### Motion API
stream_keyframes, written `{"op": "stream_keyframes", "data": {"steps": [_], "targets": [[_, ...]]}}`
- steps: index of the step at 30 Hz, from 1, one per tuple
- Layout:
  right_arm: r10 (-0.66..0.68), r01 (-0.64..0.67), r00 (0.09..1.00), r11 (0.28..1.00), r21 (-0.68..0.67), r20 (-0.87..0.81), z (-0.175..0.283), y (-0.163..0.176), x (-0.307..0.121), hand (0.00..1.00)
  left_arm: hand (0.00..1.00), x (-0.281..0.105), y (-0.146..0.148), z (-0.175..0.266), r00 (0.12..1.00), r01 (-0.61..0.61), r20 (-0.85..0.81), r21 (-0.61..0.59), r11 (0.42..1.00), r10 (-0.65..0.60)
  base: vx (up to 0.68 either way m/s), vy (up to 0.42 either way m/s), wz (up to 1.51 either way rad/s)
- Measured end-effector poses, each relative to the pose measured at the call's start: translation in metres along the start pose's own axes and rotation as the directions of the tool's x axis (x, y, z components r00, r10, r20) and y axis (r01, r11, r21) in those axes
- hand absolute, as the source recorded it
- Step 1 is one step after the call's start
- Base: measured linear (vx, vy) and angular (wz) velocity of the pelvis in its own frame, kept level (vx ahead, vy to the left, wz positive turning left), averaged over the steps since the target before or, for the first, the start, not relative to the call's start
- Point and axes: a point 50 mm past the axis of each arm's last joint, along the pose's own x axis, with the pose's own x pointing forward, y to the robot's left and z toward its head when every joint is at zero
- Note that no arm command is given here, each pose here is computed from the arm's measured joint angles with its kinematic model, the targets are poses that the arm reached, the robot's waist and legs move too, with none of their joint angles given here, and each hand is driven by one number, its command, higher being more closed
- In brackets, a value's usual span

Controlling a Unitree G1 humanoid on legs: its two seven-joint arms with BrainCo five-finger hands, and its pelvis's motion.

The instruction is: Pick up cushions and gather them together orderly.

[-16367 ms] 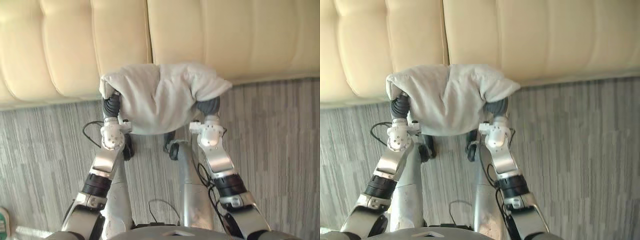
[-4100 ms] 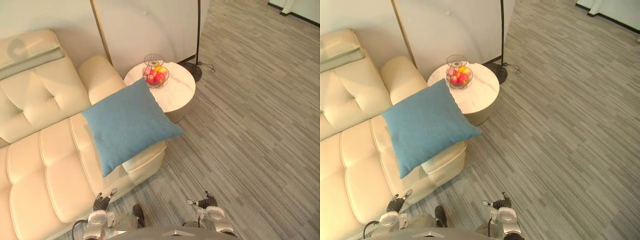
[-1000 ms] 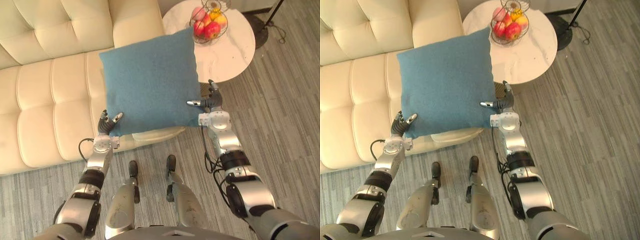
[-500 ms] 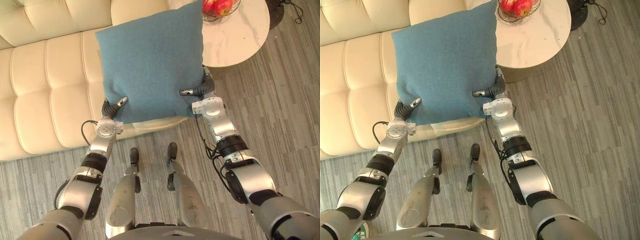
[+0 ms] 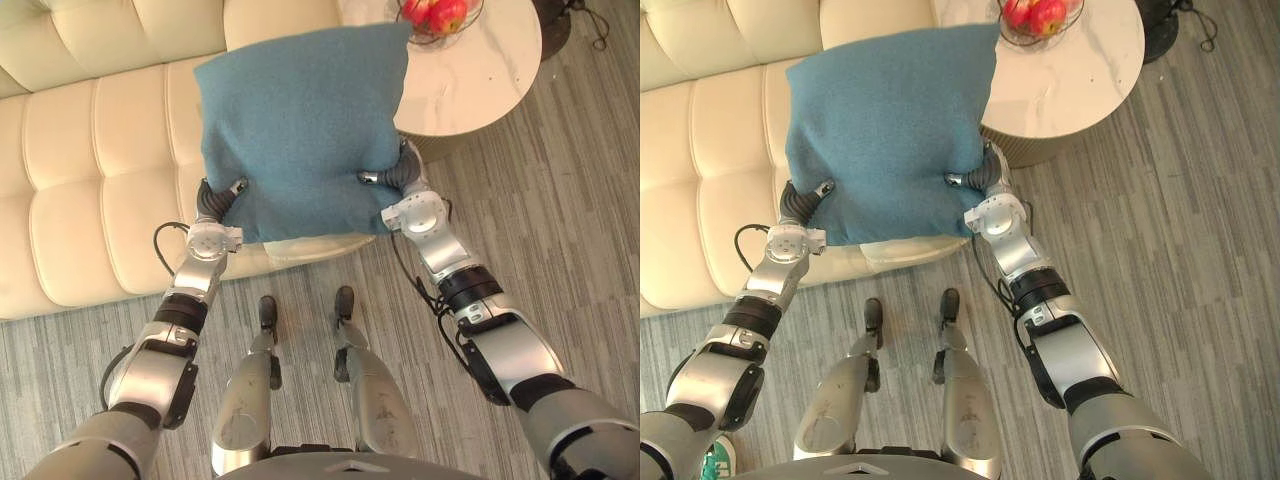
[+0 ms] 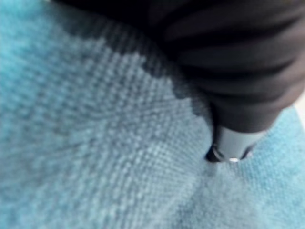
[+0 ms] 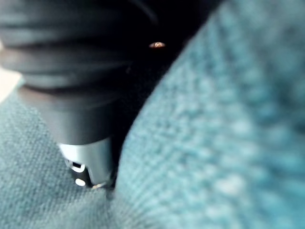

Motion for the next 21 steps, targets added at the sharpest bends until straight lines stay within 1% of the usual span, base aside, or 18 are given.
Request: {"op": "stream_keyframes", "data": {"steps": [4, 8, 12, 15, 19, 21], "targets": [[0.024, -0.024, 0.999, 0.999, 0.025, -0.025, -0.013, 0.011, -0.014, 1.00, 1.00, -0.008, 0.001, -0.002, 1.000, 0.005, 0.022, -0.017, 1.000, -0.005, 0.05, -0.007, 0.07], [0.033, -0.025, 0.998, 0.991, 0.134, -0.056, -0.025, 0.027, -0.039, 1.00, 1.00, -0.027, 0.001, -0.021, 1.000, 0.011, -0.010, -0.038, 0.999, -0.011, 0.08, -0.001, 0.07], [0.047, -0.022, 0.993, 0.976, 0.218, -0.108, -0.040, 0.039, -0.068, 1.00, 1.00, -0.054, -0.004, -0.042, 0.998, 0.026, -0.054, -0.083, 0.996, -0.030, 0.09, 0.012, 0.15], [0.085, -0.040, 0.985, 0.960, 0.278, -0.153, -0.053, 0.047, -0.094, 1.00, 1.00, -0.080, -0.006, -0.057, 0.994, 0.048, -0.087, -0.127, 0.991, -0.059, 0.08, 0.010, 0.10], [0.115, -0.052, 0.977, 0.945, 0.322, -0.179, -0.061, 0.050, -0.119, 1.00, 1.00, -0.105, -0.004, -0.068, 0.990, 0.059, -0.114, -0.160, 0.985, -0.078, 0.05, 0.016, 0.06], [0.108, -0.042, 0.978, 0.941, 0.337, -0.179, -0.061, 0.047, -0.127, 1.00, 1.00, -0.111, -0.003, -0.068, 0.990, 0.070, -0.109, -0.173, 0.983, -0.089, 0.02, 0.022, 0.07]]}}
